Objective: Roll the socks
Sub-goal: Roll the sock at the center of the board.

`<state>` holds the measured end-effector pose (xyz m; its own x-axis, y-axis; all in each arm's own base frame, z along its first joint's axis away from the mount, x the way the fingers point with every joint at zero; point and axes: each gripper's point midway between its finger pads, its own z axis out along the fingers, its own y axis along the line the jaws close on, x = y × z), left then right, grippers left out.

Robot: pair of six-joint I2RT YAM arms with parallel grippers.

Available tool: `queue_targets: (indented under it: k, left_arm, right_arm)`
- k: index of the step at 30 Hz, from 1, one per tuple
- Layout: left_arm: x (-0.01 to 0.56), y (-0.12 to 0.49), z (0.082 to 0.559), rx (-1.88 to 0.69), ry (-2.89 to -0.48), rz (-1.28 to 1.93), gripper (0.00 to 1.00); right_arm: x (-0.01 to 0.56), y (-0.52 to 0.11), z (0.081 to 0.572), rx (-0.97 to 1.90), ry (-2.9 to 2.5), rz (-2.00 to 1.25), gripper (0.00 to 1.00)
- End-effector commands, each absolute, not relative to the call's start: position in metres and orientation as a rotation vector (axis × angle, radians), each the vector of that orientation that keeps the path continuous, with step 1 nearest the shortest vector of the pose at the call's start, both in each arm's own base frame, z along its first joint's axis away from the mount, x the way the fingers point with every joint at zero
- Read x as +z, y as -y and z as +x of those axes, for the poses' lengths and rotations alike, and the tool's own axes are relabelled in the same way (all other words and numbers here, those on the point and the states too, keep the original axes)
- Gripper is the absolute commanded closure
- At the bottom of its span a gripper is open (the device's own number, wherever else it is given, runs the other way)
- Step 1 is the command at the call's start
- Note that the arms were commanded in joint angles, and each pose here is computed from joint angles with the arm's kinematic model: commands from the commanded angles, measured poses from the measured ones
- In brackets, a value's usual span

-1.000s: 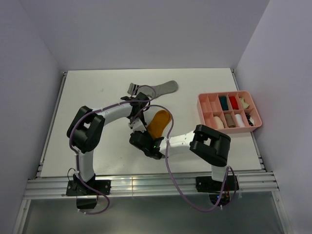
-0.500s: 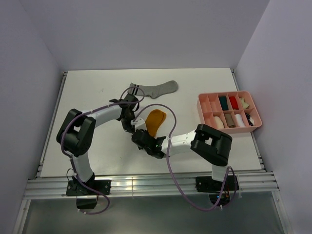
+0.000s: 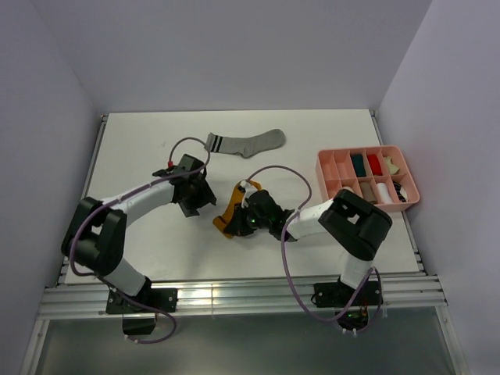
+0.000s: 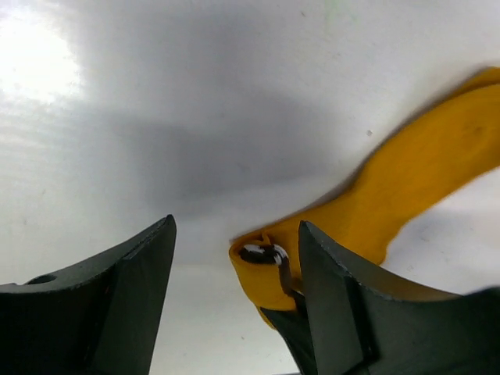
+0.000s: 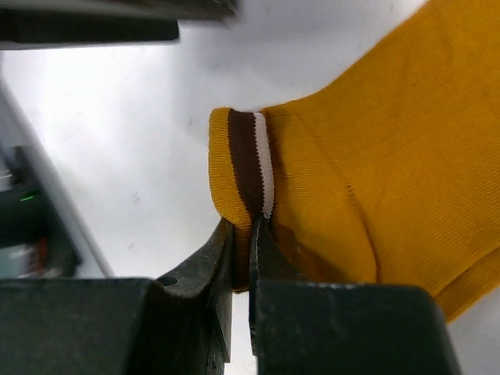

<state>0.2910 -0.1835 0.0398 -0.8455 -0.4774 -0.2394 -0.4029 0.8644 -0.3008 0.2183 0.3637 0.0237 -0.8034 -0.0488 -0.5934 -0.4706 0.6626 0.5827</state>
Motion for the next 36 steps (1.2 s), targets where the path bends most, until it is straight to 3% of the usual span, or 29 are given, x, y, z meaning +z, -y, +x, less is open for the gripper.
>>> queue_targets:
  k: [1, 11, 24, 27, 34, 36]
  left_arm:
    - [0.069, 0.185, 0.300, -0.463, -2.574, -0.715, 0.32]
    - [0.072, 0.203, 0.247, -0.761, -2.480, -0.689, 0.33]
    - [0.029, 0.220, 0.233, -0.758, -2.547, -0.747, 0.39]
    - [0.015, 0.218, 0.228, -0.715, -2.593, -0.765, 0.47]
    - [-0.010, 0.206, 0.212, -0.574, -2.696, -0.779, 0.81]
    - [-0.008, 0.203, 0.214, -0.521, -2.714, -0.766, 0.86]
  right_arm:
    - [0.022, -0.362, 0.189, 1.291, -2.421, -0.365, 1.00]
    - [0.013, -0.349, 0.193, 1.564, -2.450, -0.133, 1.00]
    - [-0.003, -0.346, 0.192, 1.588, -2.521, -0.066, 1.00]
    - [-0.006, -0.344, 0.193, 1.578, -2.529, -0.058, 1.00]
    - [-0.002, -0.346, 0.199, 1.554, -2.522, -0.079, 1.00]
    - [0.004, -0.345, 0.203, 1.523, -2.495, -0.122, 0.95]
